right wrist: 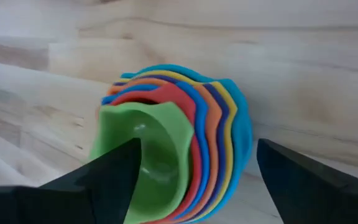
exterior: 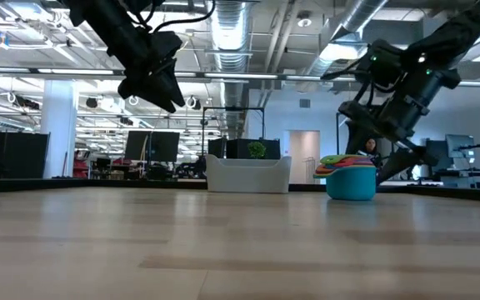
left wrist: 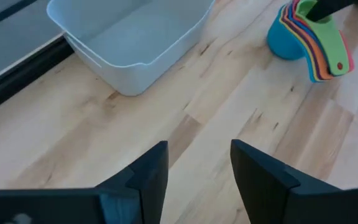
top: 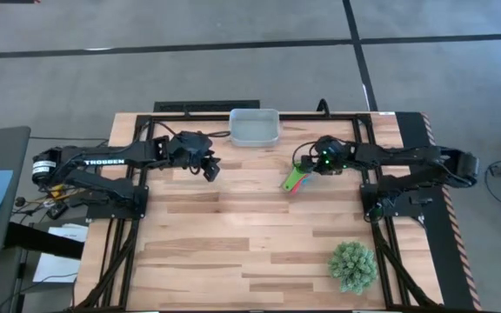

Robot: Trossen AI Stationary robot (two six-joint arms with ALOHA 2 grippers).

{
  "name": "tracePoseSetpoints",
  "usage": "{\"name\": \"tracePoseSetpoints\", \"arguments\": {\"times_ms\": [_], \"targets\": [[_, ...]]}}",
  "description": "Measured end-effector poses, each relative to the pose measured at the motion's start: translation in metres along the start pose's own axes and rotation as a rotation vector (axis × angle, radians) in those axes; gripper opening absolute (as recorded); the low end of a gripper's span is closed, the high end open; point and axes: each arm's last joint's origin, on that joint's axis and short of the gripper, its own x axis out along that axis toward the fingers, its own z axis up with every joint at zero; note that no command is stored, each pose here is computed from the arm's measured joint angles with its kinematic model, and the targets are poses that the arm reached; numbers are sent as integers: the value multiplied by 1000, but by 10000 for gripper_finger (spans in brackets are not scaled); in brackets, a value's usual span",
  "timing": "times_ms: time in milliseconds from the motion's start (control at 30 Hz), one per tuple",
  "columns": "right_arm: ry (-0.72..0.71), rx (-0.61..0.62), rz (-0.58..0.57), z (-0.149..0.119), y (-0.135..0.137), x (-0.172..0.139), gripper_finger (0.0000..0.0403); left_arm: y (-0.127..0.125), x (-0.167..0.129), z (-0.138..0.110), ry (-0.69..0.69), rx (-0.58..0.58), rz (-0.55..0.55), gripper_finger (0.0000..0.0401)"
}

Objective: Nest measuring cups in basket
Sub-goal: Put the nested measuring cups into the gray bin

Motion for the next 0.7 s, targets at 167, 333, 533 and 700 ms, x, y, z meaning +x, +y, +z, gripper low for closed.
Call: {"name": "tracePoseSetpoints", "arguments": {"times_ms": [167, 333, 533, 700], "targets": [[14, 4, -6, 1, 0, 9, 323, 7, 2, 0, 35, 0, -2, 162], [19, 13, -17, 0, -1, 11, 290, 11, 3, 0, 52, 0, -4, 162], [21, 21, -23, 0, -1, 11, 234, 15, 3, 1, 49, 4, 5, 162], [19, 16, -23, 0, -1, 11, 193, 18, 4, 2, 46, -6, 17, 162]]}}
